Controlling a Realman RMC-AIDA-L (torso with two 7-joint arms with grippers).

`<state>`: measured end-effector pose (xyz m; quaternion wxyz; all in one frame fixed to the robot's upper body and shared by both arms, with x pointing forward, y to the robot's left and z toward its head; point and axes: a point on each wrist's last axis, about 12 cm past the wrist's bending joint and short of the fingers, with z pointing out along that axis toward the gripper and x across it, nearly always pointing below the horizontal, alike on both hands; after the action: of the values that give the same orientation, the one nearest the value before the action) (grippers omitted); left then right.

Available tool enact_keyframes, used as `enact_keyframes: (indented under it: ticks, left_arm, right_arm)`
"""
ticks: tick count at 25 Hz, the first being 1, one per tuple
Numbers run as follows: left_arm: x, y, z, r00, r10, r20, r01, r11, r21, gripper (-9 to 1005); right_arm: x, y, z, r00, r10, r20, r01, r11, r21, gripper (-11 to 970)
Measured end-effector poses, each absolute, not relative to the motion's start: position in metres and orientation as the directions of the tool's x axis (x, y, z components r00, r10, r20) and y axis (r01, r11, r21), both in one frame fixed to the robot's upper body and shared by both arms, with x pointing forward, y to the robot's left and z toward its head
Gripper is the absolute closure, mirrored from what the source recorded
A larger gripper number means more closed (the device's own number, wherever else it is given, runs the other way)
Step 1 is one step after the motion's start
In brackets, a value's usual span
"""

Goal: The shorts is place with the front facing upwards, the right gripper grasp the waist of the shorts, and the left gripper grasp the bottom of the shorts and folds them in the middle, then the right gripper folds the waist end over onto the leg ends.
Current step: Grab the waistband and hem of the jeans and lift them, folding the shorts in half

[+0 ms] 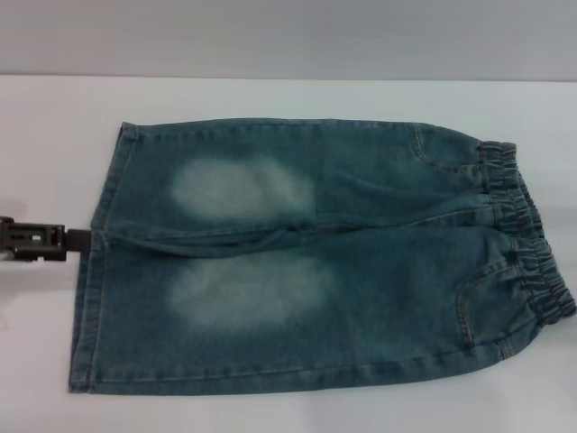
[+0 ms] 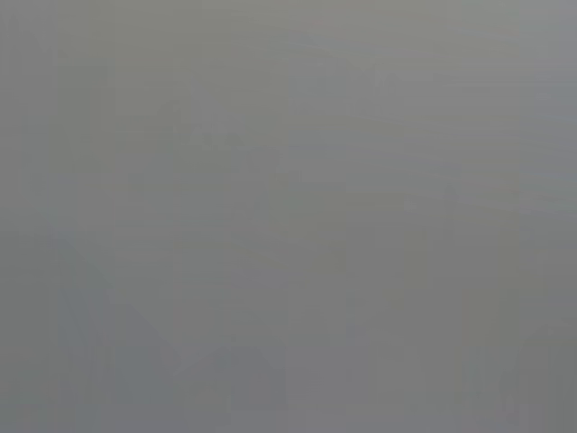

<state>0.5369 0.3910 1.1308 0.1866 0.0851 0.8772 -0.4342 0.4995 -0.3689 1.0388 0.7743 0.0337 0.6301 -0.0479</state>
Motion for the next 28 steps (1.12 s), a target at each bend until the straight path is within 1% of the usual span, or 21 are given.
enact_keyframes:
  ticks: [1,2,3,4,7,8,9,11,13,16,28]
  left_arm:
    - [0.535,0.391,1.131,-0.925,-0.013,-0.380,0.296,0.605,-0.740,153]
    - [0.532,0.391,1.130,-0.941,-0.009,-0.339,0.266,0.600,-0.754,153]
    - [0.532,0.391,1.130,-0.941,-0.009,-0.339,0.266,0.600,-0.754,153]
    - [0.528,0.391,1.128,-0.957,-0.002,-0.291,0.232,0.602,-0.764,153]
    - [0.523,0.390,1.126,-0.971,0.013,-0.240,0.199,0.603,-0.773,153]
    - [0.523,0.390,1.126,-0.971,0.013,-0.240,0.199,0.603,-0.773,153]
    - [0.519,0.389,1.123,-0.979,0.026,-0.202,0.176,0.604,-0.777,153]
    - [0.514,0.388,1.116,-0.986,0.027,-0.163,0.145,0.612,-0.777,153]
    - [0.512,0.388,1.115,-0.987,0.026,-0.156,0.139,0.613,-0.778,153]
    - [0.503,0.389,1.106,-0.993,0.006,-0.118,0.096,0.616,-0.782,153]
    - [0.494,0.390,1.094,-0.997,-0.006,-0.078,0.056,0.642,-0.765,153]
  right_arm:
    - [0.499,-0.371,1.039,0.198,-0.035,-0.979,0.125,0.992,-0.010,142]
    - [0.499,-0.372,1.039,0.196,-0.037,-0.980,0.129,0.992,-0.012,142]
    - [0.499,-0.373,1.039,0.193,-0.040,-0.980,0.133,0.991,-0.014,142]
    - [0.499,-0.374,1.039,0.190,-0.041,-0.981,0.135,0.991,-0.015,142]
    - [0.500,-0.377,1.039,0.178,-0.048,-0.983,0.143,0.989,-0.023,142]
    - [0.501,-0.378,1.039,0.177,-0.050,-0.983,0.147,0.989,-0.024,142]
    - [0.501,-0.379,1.039,0.173,-0.051,-0.984,0.151,0.988,-0.024,142]
    - [0.502,-0.381,1.038,0.165,-0.052,-0.985,0.160,0.987,-0.025,142]
    - [0.503,-0.382,1.038,0.155,-0.054,-0.986,0.164,0.986,-0.028,142]
    - [0.505,-0.382,1.038,0.146,-0.053,-0.988,0.166,0.986,-0.029,142]
    - [0.509,-0.381,1.039,0.146,-0.054,-0.988,0.162,0.986,-0.030,142]
